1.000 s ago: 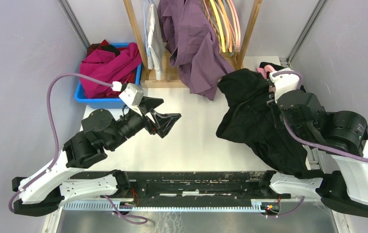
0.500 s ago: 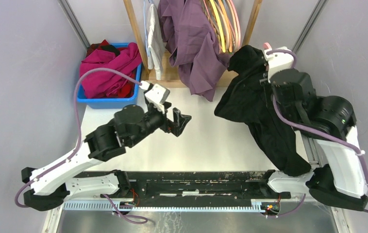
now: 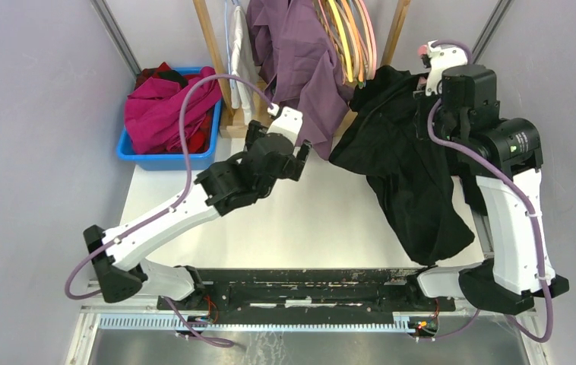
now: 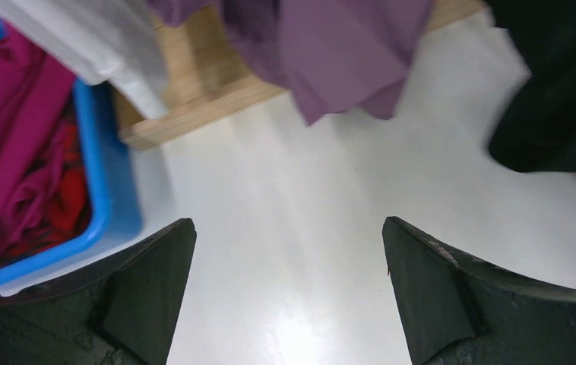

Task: Place the skirt on the hanger
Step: Place the hanger at the clothesline.

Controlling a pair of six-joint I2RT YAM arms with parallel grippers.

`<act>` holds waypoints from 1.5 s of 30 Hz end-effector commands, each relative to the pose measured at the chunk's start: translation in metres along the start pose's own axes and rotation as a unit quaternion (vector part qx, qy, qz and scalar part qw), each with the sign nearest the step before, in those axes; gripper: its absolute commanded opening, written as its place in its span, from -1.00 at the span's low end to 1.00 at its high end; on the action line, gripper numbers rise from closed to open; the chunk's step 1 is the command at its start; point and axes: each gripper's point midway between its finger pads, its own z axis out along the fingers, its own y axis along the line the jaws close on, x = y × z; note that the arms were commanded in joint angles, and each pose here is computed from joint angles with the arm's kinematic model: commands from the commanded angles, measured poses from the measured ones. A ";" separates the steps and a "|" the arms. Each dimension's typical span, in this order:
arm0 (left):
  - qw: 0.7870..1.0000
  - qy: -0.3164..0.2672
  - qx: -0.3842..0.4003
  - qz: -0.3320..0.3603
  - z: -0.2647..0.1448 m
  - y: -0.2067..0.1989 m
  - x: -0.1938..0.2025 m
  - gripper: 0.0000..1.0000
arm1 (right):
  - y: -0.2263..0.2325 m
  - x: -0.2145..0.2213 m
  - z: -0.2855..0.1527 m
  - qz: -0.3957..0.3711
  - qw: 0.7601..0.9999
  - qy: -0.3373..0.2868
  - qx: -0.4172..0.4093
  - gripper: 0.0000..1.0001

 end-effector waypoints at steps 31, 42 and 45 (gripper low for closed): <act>0.994 0.073 -0.079 0.003 0.034 0.043 0.077 0.98 | -0.010 -0.171 0.079 0.142 0.941 -0.250 -0.178 -0.98; 0.995 0.080 -0.066 0.004 0.034 0.034 0.082 0.98 | -0.009 -0.229 0.135 0.140 0.916 -0.318 -0.201 -0.98; 0.994 0.083 -0.064 0.007 0.035 0.031 0.084 0.98 | -0.005 -0.238 0.150 0.137 0.909 -0.334 -0.207 -0.98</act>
